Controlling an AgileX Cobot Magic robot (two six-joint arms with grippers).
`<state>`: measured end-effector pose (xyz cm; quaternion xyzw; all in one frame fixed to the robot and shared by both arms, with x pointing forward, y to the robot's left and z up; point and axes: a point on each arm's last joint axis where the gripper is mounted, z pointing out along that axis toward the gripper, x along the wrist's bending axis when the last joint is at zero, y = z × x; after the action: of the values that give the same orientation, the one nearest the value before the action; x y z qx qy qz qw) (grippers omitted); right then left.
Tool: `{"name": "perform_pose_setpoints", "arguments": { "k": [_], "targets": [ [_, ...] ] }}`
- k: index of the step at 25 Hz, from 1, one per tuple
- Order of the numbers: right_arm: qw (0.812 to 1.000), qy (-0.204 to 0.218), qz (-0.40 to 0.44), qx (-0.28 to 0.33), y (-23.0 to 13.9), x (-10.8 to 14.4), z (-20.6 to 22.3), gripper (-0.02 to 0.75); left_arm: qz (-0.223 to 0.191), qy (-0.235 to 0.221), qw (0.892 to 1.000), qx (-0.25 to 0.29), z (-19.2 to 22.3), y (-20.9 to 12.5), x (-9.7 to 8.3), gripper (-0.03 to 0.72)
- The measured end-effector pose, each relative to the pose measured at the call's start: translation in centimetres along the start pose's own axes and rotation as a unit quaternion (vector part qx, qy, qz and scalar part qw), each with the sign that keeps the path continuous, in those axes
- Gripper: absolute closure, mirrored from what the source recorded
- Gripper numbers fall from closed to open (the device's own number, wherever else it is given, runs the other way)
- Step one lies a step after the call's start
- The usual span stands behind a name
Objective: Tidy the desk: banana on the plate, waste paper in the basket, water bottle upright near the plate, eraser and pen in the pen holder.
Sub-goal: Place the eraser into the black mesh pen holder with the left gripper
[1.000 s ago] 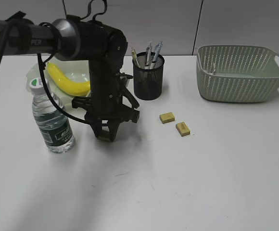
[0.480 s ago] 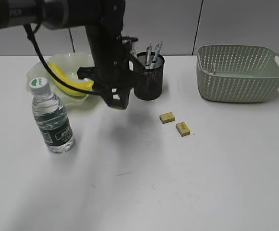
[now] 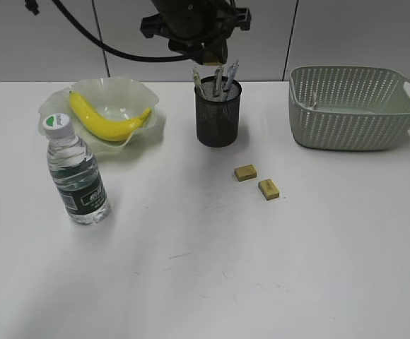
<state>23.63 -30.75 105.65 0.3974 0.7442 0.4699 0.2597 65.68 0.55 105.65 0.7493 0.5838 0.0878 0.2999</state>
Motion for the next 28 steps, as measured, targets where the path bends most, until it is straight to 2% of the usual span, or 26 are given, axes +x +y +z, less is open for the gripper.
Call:
{"name": "perform_pose_setpoints", "arguments": {
  "k": [6,15,19,25,28],
  "targets": [
    [1.0,0.0,0.0,-0.001,0.0,0.0,0.0,0.353,0.002,-0.015,0.999,-0.045,2.3,0.4,-0.1,0.412],
    [1.0,0.0,0.0,-0.001,0.0,0.0,0.0,0.353,0.026,0.02,0.999,-0.029,6.8,-1.0,1.0,0.412],
    [1.0,0.0,0.0,-0.001,0.0,0.0,0.0,0.353,0.026,0.019,0.999,-0.028,7.0,-1.0,0.9,0.413],
    [1.0,0.0,0.0,-0.001,0.0,0.0,0.0,0.353,0.033,0.026,0.998,-0.036,6.6,-0.8,1.0,0.312],
    [1.0,0.0,0.0,-0.001,0.0,0.0,0.0,0.353,0.037,0.026,0.998,-0.048,5.6,-0.3,0.9,0.3]
  ]
}}
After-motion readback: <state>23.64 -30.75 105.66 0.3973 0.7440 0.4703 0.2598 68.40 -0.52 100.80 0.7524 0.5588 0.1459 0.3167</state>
